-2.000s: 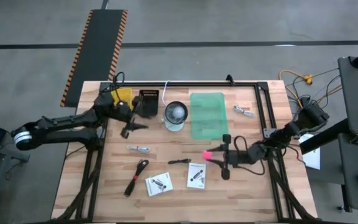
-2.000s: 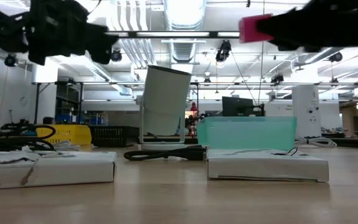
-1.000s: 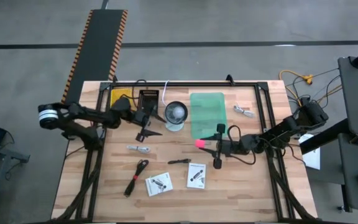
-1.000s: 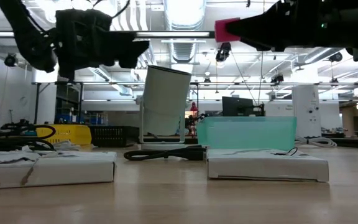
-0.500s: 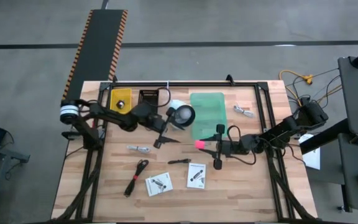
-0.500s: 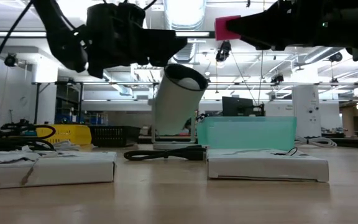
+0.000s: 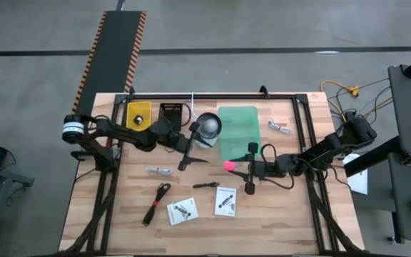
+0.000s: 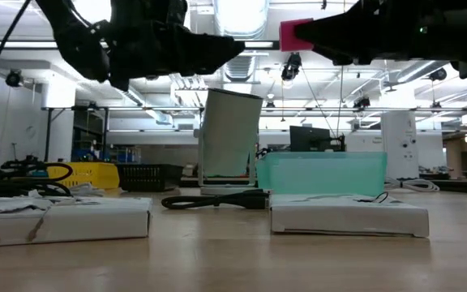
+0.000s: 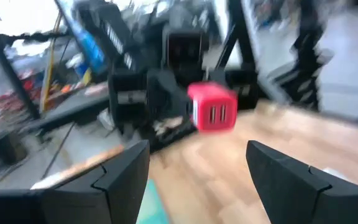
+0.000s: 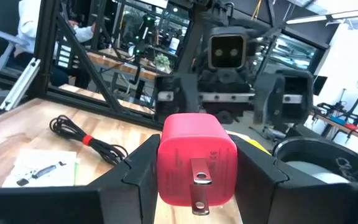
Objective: Pick and place items into bin
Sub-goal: Put the pink charger adapter into the yellow bin
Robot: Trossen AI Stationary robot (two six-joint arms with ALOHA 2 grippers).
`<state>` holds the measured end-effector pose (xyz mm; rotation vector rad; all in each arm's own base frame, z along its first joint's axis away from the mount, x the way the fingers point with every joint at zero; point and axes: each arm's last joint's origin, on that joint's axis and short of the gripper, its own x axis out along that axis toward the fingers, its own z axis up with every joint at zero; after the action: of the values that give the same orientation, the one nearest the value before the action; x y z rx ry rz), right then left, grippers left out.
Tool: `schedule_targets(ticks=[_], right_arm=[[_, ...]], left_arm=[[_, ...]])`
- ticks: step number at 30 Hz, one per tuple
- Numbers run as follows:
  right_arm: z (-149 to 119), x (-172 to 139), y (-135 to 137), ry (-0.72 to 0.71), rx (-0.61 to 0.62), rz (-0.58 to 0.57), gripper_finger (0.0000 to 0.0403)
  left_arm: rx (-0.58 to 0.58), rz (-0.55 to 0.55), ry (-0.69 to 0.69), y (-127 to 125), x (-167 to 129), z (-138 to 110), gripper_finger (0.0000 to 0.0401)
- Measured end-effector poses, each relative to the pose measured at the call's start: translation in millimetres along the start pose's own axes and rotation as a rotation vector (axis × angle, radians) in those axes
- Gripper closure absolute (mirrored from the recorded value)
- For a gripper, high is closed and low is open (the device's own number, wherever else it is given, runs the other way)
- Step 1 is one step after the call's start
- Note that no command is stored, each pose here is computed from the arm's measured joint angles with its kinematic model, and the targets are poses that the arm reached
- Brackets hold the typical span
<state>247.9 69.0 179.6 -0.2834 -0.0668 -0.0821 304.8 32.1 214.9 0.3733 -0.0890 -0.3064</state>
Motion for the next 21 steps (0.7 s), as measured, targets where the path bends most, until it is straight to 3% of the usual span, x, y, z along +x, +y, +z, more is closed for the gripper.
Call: schedule_targets(ticks=[3,8,21], right_arm=[[0,0,0,0.000,0.001,0.000,0.0261],[0,0,0,0.000,-0.001,-0.001,0.0261],[1,1,0,-0.004,-0.004,-0.002,0.0261]], left_arm=[[0.033,0.058,0.076,-15,6,3,0.0156],[0.067,0.109,0.086,-34,17,13,0.0170],[-0.079,0.149,0.074,-39,22,20,0.0180]])
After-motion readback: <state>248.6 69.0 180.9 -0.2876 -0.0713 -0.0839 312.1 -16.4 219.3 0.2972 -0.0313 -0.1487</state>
